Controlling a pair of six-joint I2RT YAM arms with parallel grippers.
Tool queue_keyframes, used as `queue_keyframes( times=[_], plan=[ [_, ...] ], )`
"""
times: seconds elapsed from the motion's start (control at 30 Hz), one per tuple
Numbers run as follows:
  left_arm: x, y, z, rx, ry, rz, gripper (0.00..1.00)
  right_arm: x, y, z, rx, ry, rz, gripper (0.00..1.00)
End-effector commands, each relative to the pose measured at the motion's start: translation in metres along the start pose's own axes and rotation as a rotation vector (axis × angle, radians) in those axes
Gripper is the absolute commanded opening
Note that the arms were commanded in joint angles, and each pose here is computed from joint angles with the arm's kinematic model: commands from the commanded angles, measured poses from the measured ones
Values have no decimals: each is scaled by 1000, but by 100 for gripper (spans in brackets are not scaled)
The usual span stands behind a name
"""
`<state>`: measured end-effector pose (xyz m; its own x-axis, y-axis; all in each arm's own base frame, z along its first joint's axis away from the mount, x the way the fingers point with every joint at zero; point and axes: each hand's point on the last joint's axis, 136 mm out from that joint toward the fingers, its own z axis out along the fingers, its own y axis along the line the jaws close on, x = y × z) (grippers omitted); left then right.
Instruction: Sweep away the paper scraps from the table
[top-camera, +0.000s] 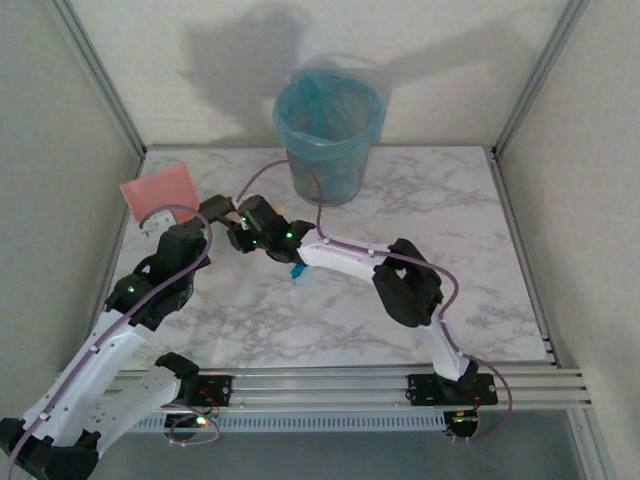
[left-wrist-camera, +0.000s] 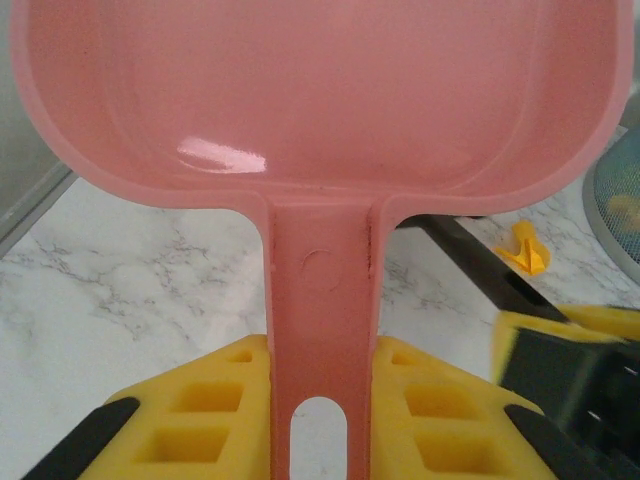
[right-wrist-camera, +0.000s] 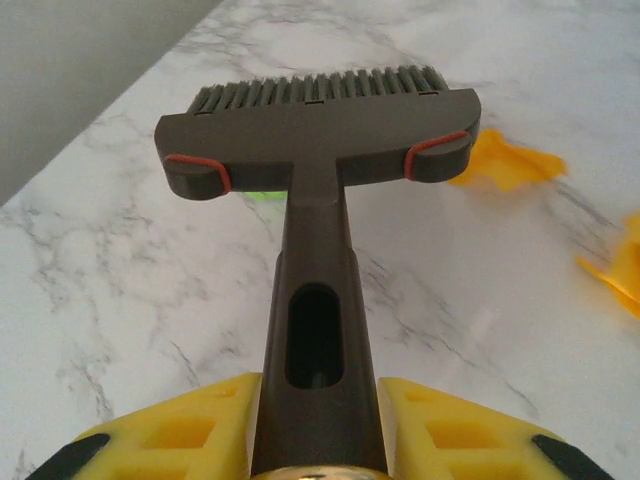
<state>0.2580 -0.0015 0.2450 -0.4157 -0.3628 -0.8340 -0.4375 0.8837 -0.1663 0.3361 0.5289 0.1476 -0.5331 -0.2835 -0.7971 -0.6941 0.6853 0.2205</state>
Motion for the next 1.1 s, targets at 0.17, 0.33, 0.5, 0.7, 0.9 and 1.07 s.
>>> queue_keyframes(
  times=[0.17,0.33,0.5,0.7,0.9,1.07],
  plan=[
    [-4,3,0,-2,-21,-31,0,-8,38,20,-125,28,-145,0],
    [-4,3,0,-2,-22,-31,0,17,37,6,-132,89,-186,0],
    [-3,2,1,-3,-18,-27,0,43,20,-25,-90,171,-250,0],
    [-5,3,0,-3,-25,-32,0,72,2,-75,-81,254,-280,0],
    [-6,5,-2,-3,-32,-39,0,90,-12,-127,-63,250,-251,0],
    [-3,3,1,-4,-19,-27,0,99,-35,-159,-11,221,-195,0]
  ],
)
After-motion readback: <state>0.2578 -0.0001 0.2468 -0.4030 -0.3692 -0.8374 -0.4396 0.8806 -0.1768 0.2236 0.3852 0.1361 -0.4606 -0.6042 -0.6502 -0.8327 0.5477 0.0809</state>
